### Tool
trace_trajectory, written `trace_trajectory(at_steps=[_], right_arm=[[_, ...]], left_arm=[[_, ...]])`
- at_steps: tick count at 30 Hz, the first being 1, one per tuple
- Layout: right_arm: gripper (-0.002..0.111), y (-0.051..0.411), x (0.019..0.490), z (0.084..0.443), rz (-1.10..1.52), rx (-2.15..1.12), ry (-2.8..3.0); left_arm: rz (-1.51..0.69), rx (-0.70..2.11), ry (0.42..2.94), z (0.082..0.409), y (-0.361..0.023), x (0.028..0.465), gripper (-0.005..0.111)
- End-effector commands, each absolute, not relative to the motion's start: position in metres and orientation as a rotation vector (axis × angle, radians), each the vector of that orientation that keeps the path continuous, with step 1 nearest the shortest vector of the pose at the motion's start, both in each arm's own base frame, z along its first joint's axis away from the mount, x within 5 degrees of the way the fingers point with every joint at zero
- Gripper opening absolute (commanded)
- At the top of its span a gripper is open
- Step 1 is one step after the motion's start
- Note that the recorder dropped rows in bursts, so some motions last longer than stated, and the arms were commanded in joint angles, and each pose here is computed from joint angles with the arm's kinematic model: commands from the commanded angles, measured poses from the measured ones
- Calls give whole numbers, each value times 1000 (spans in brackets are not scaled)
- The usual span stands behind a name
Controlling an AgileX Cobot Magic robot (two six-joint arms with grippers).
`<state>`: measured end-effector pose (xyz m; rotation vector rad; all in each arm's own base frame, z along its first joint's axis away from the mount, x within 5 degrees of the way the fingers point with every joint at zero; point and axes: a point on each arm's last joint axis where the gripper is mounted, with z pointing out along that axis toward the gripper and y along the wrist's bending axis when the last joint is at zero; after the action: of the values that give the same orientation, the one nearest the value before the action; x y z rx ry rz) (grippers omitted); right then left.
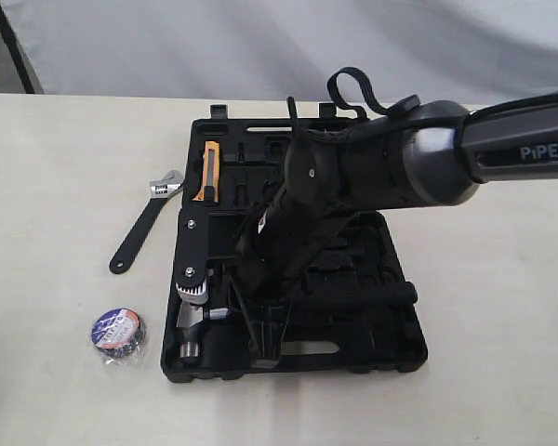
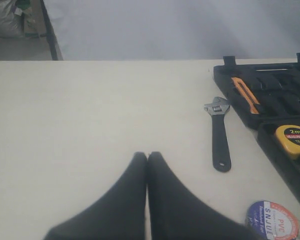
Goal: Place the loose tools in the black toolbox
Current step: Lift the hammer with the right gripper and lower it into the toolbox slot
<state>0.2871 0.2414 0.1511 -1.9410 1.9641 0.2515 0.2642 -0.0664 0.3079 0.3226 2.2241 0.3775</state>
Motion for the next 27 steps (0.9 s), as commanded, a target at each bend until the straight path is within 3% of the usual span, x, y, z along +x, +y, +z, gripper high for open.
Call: trace_trajectory(at_steps=[1,6,12,15,19,27], right_arm=[[17,243,289,155,256,-1921,1956],[43,243,289,155,257,-1922,1955],[47,247,297,192,255,-1723,2008],[38,247,302,221,237,-1601,2042],[1,241,304,240,228,-1514,2176],[0,237,302,196,299,-1336,2629]], left_arm=[[348,306,2223,307,-66,263,1],[348,306,2223,307,-66,263,1],[348,306,2223,307,-66,263,1],[348,306,2223,307,-66,263,1],[348,306,2223,307,-66,263,1],[348,306,2223,307,-66,263,1]])
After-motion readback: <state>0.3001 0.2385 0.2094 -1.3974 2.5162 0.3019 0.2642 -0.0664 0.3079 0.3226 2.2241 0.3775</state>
